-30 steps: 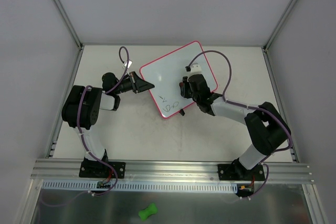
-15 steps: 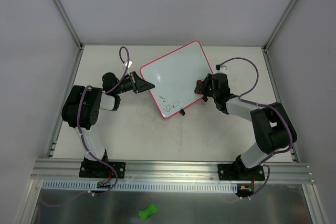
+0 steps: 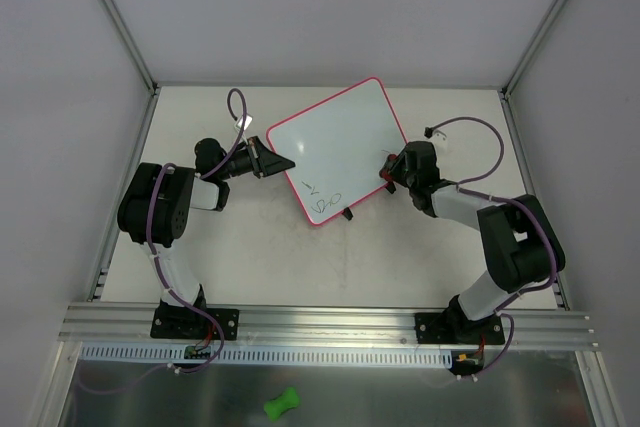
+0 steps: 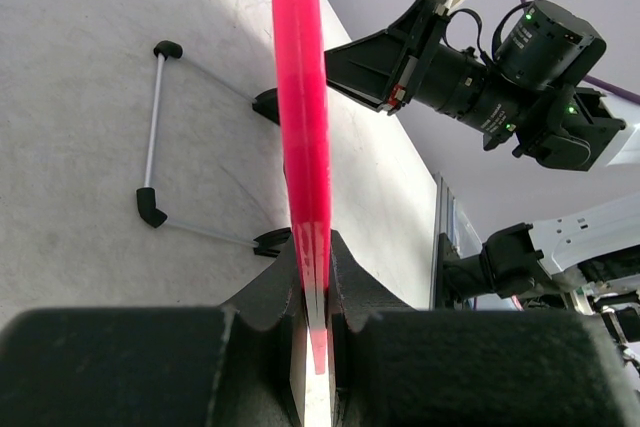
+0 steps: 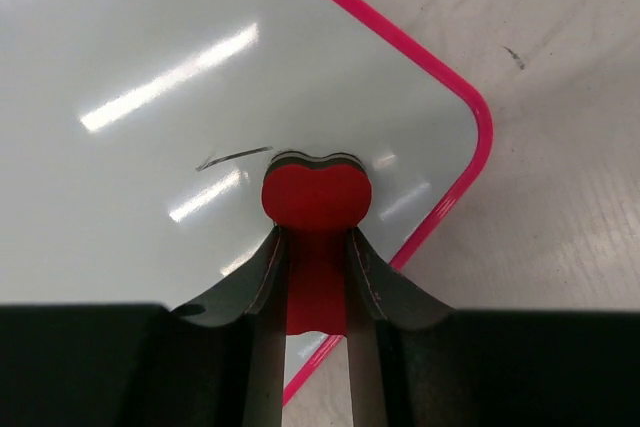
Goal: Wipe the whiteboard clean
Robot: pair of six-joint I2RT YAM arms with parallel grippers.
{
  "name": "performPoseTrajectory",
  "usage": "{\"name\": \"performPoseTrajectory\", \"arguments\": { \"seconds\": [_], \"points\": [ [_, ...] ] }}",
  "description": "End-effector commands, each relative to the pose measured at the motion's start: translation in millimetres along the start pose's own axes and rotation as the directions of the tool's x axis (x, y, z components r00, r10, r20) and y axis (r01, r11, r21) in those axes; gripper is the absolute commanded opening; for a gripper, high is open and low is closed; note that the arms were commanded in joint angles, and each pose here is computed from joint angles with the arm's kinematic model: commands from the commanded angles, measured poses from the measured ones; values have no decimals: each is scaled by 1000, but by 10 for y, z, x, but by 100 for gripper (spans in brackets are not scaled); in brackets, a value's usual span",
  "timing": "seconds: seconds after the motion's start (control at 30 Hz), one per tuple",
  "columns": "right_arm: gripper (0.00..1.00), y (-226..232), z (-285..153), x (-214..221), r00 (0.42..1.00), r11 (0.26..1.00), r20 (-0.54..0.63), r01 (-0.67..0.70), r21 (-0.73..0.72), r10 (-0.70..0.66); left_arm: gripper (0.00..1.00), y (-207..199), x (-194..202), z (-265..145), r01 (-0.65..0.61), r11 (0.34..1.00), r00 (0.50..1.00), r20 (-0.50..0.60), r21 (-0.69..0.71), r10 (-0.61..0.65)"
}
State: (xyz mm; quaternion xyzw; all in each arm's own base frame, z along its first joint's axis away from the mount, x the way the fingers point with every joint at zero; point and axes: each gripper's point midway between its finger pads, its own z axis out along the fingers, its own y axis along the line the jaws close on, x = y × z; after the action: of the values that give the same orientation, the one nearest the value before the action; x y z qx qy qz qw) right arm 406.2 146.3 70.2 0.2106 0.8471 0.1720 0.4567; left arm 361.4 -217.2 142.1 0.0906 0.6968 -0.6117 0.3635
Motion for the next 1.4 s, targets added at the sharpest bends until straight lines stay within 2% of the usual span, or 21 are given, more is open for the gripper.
{"name": "performPoseTrajectory", "arguments": {
  "seconds": [0.0, 0.13, 0.47, 0.67, 0.8, 1.0, 1.23, 1.37],
  "points": [
    [0, -699, -65, 200, 997, 957, -50, 63, 282, -51, 0, -643, -41, 18, -375, 892, 925, 33, 252, 379],
    [0, -774, -94, 75, 995, 930, -34, 100, 354, -95, 0, -638, -38, 18, -374, 893, 925, 33, 251, 378],
    [1, -724, -51, -78, 992, 918, -23, 126, 377, -127, 0, -648, -41, 16, -376, 891, 924, 33, 253, 381],
    [0, -326, 110, -97, 993, 970, -38, 118, 212, -113, 0, -651, -35, 20, -371, 893, 926, 30, 256, 377],
    [0, -243, 141, -221, 992, 972, -6, 124, 202, -126, 0, -659, -39, 20, -371, 892, 926, 29, 257, 377],
    [0, 88, 243, -405, 961, 955, -51, 277, 101, -274, 0, -661, -38, 26, -373, 891, 925, 28, 260, 379],
    [0, 533, 252, -263, 928, 927, -94, 347, -139, -361, 0, -673, -17, 27, -367, 891, 927, 20, 267, 375],
    [0, 778, 204, 17, 904, 892, -152, 347, -290, -400, 0, -669, -21, 31, -368, 891, 926, 21, 266, 377]
  ]
}}
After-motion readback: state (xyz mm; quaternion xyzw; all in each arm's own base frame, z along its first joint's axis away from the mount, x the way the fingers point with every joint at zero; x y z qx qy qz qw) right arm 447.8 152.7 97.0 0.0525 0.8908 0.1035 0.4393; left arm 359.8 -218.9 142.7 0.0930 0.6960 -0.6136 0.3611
